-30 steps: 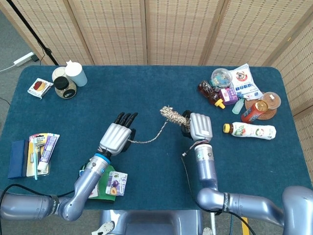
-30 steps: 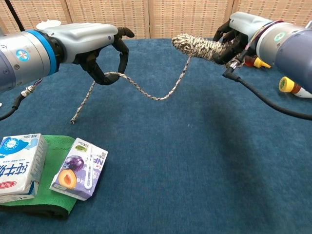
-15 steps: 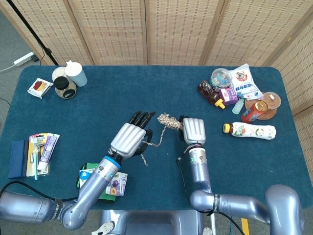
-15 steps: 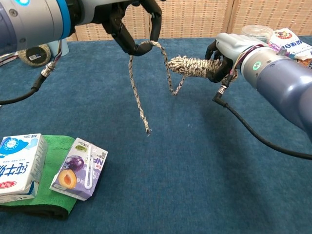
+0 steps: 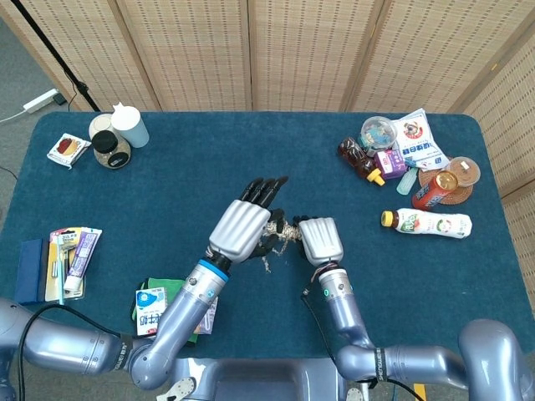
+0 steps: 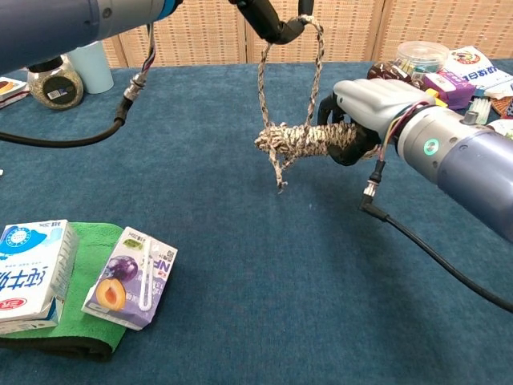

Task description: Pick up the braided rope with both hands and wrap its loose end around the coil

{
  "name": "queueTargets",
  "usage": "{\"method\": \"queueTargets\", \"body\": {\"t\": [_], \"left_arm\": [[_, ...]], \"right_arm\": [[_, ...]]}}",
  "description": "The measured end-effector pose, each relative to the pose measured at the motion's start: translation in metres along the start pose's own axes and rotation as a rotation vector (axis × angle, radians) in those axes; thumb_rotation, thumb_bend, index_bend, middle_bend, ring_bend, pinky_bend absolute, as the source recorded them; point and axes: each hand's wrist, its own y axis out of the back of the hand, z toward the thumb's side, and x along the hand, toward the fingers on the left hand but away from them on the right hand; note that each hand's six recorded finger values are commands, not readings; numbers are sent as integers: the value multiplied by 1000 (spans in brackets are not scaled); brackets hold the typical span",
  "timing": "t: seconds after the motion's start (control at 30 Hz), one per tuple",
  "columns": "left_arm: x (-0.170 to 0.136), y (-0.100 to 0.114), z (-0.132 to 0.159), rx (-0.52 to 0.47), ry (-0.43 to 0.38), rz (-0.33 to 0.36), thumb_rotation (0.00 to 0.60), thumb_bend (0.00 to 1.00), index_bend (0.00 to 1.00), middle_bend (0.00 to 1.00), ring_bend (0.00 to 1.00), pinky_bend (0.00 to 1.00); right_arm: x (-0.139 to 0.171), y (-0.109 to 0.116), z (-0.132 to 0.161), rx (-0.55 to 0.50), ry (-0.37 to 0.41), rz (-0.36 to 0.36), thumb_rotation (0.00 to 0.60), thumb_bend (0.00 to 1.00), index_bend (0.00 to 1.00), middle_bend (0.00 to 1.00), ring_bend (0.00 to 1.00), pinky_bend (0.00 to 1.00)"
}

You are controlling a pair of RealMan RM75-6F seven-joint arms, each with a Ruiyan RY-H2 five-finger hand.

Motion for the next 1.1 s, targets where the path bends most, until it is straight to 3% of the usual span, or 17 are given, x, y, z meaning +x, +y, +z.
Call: {"method": "queueTargets", "body": {"t": [0.4, 0.83, 1.1], "left_arm": [[24, 0, -16, -22, 89, 38, 600, 404, 593, 0, 0, 0], [41, -10, -35, 0, 139, 42, 600, 404, 594, 0, 0, 0], [49, -17, -42, 135, 105, 94, 600, 404, 594, 0, 0, 0]], "right_arm": [[31, -15, 3, -29, 118, 66, 600, 806, 615, 650, 618, 1000], [64, 4, 16, -145, 244, 105, 600, 807, 619, 658, 623, 1000], [79, 19, 23, -187, 307, 106, 600, 807, 619, 661, 625, 1000]]}}
